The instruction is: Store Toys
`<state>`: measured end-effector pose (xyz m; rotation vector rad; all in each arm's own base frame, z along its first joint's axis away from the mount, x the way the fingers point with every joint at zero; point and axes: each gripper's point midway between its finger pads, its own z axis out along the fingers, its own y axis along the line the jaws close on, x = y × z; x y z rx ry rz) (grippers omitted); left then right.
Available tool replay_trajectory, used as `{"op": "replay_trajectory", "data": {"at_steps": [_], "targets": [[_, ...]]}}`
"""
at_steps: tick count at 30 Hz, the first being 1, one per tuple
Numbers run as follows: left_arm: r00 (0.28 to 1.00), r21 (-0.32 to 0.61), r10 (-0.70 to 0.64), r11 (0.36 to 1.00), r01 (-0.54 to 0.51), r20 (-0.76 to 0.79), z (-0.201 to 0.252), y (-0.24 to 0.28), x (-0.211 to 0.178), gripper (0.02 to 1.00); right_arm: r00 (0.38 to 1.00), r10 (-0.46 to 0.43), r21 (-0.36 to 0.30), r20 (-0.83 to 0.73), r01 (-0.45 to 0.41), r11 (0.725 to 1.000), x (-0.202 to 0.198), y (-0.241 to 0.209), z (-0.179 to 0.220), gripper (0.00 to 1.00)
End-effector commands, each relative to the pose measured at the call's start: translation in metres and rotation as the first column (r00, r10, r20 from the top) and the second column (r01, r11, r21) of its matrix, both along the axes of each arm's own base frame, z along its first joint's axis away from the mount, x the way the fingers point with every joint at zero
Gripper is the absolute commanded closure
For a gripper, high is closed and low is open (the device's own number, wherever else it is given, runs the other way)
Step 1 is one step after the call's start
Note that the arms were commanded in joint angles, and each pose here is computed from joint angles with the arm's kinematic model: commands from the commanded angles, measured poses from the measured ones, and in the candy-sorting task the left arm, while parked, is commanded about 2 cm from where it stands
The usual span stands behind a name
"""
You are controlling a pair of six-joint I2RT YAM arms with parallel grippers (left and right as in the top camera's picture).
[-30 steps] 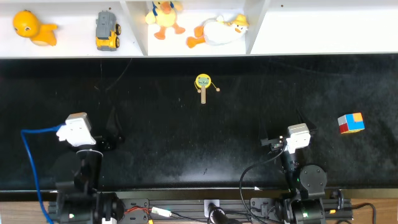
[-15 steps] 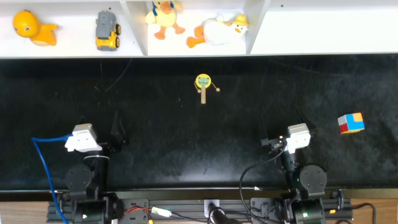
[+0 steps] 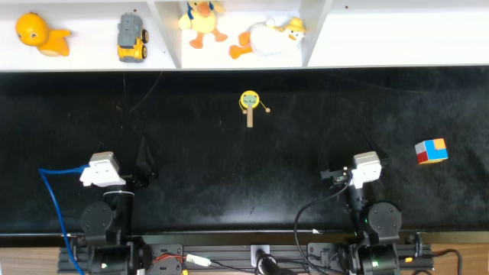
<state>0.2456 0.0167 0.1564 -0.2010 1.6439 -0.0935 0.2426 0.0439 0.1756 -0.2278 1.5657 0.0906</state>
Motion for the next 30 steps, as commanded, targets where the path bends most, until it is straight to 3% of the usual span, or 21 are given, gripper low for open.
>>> {"op": "replay_trajectory", "data": {"at_steps": [1,22,24,25,27,29,30], "targets": [[1.000,0.001,0.002,1.000,-0.002,0.006,-0.0001,-0.0001,-0.0003,0.020,1.000,0.012,0.004,0.000,-0.012,1.000,-0.0002,0.0024,-0.0033,0.005],[1.000,0.001,0.002,1.000,-0.002,0.006,-0.0001,-0.0001,-0.0003,0.020,1.000,0.013,0.004,0.001,-0.013,1.000,-0.0002,0.0025,-0.0031,0.007],[1.000,0.001,0.002,1.000,-0.002,0.006,-0.0001,-0.0001,-0.0003,0.020,0.998,0.058,0.007,0.003,-0.058,0.998,-0.0021,0.0101,-0.0024,0.005],[1.000,0.001,0.002,1.000,-0.002,0.006,-0.0001,-0.0001,-0.0003,0.020,0.998,0.065,0.026,-0.001,-0.065,0.998,-0.0024,0.0113,-0.0024,0.005],[1.000,0.001,0.002,1.000,-0.002,0.006,-0.0001,-0.0001,-0.0003,0.020,0.998,0.065,0.146,-0.026,-0.060,0.987,-0.0023,0.0111,-0.0024,0.005],[1.000,0.001,0.002,1.000,-0.002,0.006,-0.0001,-0.0001,-0.0003,0.020,0.995,0.071,0.325,-0.063,-0.047,0.945,-0.0023,0.0111,-0.0025,0.005],[1.000,0.001,0.002,1.000,-0.002,0.006,-0.0001,-0.0001,-0.0003,0.020,0.993,0.078,0.422,-0.084,-0.036,0.906,-0.0023,0.0111,-0.0025,0.005]]}}
